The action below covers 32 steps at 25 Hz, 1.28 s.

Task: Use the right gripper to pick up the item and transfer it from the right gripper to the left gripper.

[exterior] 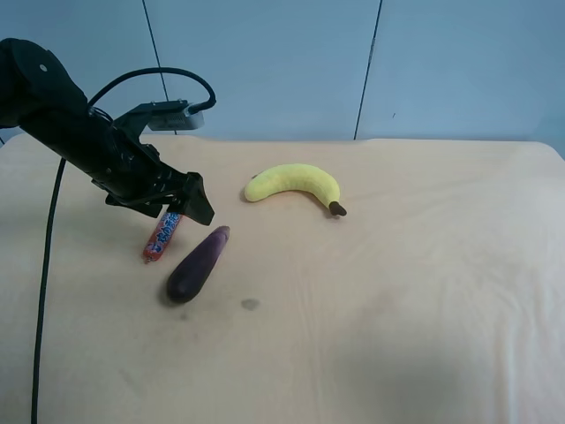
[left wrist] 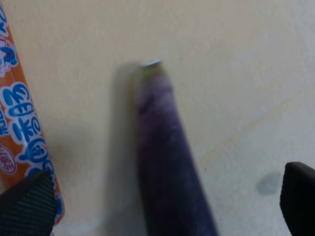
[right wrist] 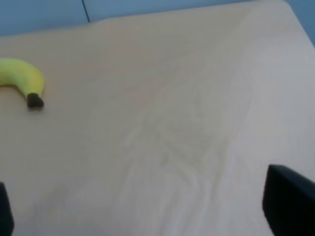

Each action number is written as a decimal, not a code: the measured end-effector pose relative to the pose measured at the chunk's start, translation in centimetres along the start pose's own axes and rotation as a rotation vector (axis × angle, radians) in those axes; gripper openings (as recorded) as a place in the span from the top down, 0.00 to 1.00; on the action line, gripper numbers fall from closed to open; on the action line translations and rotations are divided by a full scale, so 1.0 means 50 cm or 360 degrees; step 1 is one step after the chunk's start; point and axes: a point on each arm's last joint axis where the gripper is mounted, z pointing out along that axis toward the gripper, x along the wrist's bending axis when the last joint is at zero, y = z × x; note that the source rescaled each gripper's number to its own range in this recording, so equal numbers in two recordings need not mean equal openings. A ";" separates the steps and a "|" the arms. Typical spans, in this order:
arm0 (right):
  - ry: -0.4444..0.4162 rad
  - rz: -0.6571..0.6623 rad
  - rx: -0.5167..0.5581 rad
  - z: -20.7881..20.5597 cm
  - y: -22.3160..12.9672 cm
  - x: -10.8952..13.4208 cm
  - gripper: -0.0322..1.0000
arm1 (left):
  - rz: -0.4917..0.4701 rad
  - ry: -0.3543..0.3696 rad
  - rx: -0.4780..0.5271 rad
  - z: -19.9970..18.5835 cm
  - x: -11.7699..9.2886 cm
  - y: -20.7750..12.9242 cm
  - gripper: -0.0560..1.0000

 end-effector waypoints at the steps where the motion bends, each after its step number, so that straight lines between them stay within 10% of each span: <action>1: 0.0000 0.0000 0.0000 0.000 0.000 0.000 0.00 | 0.0000 0.0002 -0.0003 0.000 0.000 0.000 0.13; 18: 0.0000 0.0000 0.0000 0.000 0.000 0.000 0.00 | -0.0004 -0.0039 0.0047 -0.011 -0.008 -0.005 0.09; 32: 0.0000 0.0000 0.0000 0.000 0.000 0.000 0.00 | 0.0004 -0.0110 -0.0068 -0.198 -0.069 -0.023 0.06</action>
